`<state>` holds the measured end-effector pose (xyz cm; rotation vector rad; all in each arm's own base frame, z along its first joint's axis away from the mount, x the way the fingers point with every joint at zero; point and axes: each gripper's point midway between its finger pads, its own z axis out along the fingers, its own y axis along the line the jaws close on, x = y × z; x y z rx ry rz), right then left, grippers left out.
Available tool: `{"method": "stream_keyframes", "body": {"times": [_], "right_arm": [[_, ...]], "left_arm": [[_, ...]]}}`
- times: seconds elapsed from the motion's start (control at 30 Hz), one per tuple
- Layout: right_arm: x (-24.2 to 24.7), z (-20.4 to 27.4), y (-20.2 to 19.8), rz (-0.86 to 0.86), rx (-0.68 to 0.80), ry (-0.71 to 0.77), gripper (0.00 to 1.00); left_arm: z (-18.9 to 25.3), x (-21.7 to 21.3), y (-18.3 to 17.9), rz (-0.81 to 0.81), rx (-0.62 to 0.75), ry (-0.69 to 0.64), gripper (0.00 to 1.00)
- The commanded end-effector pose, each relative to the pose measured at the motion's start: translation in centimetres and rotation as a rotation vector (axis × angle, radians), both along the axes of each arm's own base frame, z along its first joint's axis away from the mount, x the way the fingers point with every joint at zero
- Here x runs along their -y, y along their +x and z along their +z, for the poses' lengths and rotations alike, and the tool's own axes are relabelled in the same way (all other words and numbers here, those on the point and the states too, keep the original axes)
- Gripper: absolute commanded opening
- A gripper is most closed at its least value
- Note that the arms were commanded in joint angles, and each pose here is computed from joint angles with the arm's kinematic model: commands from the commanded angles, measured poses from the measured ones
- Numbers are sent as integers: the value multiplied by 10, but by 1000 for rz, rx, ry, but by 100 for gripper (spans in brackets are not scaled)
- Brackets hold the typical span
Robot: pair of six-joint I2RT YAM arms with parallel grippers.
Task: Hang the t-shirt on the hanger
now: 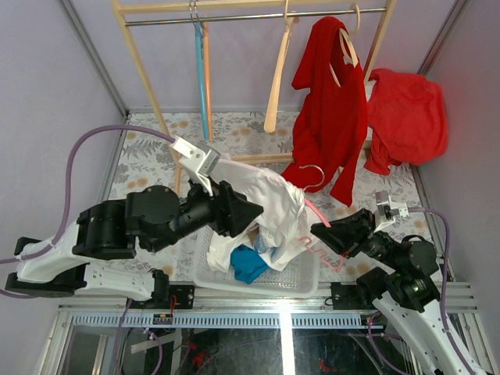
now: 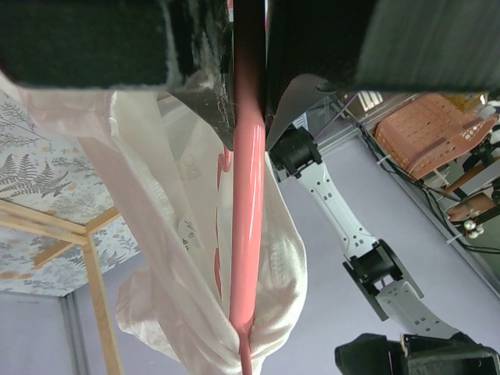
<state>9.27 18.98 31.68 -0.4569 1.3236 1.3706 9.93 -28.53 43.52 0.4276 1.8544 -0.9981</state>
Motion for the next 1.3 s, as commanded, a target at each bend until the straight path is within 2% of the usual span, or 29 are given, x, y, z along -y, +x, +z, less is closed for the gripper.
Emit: {"method": "stream_keyframes", "body": {"times": [0.0,0.23,0.43,0.83,1.03,1.27], "right_arm": [[-2,43,-15,66,157,66,0],[-19,45,-18,209,147,47,0],[-29,49,-29,363,146,38,0],[-35,65,-45,561,168,50,0],[-35,68,-49,608,167,43,0],[-34,71,-52,634,173,47,0]], "left_arm": [[6,-28,11,91,18,-14,53],[13,-66,15,135,53,-19,60],[18,-75,13,122,62,18,63],[22,-65,-3,-4,65,83,67],[8,-47,-20,-120,40,134,67],[9,-40,-32,-202,39,121,68]]}}
